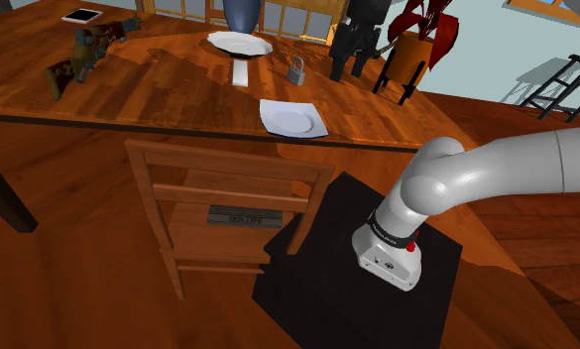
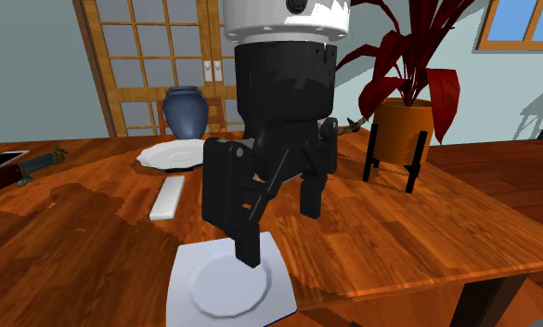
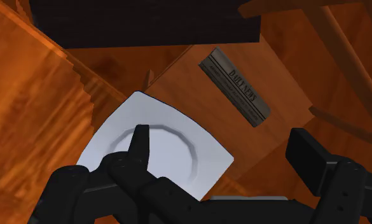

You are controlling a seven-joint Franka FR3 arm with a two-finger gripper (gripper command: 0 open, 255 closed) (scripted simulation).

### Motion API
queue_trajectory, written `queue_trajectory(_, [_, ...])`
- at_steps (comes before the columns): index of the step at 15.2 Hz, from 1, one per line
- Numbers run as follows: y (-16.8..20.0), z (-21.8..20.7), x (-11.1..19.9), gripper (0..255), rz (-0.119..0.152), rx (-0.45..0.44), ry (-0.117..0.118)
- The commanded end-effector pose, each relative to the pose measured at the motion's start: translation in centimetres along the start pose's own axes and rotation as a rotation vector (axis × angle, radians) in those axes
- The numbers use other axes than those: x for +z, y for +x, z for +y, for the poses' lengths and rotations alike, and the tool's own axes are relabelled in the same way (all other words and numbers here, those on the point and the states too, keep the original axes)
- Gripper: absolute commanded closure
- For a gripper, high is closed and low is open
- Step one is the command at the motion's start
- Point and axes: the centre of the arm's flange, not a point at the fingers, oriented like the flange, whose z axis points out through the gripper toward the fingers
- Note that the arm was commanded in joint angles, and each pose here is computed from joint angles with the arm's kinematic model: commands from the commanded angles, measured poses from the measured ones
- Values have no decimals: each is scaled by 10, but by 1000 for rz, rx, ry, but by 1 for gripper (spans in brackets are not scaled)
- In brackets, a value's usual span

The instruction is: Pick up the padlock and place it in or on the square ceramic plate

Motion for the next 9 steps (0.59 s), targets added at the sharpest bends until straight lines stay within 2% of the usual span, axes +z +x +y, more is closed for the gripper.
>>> queue_trajectory(1, [0, 0, 0, 0, 0, 0, 0])
queue_trajectory(9, [70, 68, 25, 0, 22, -16, -20])
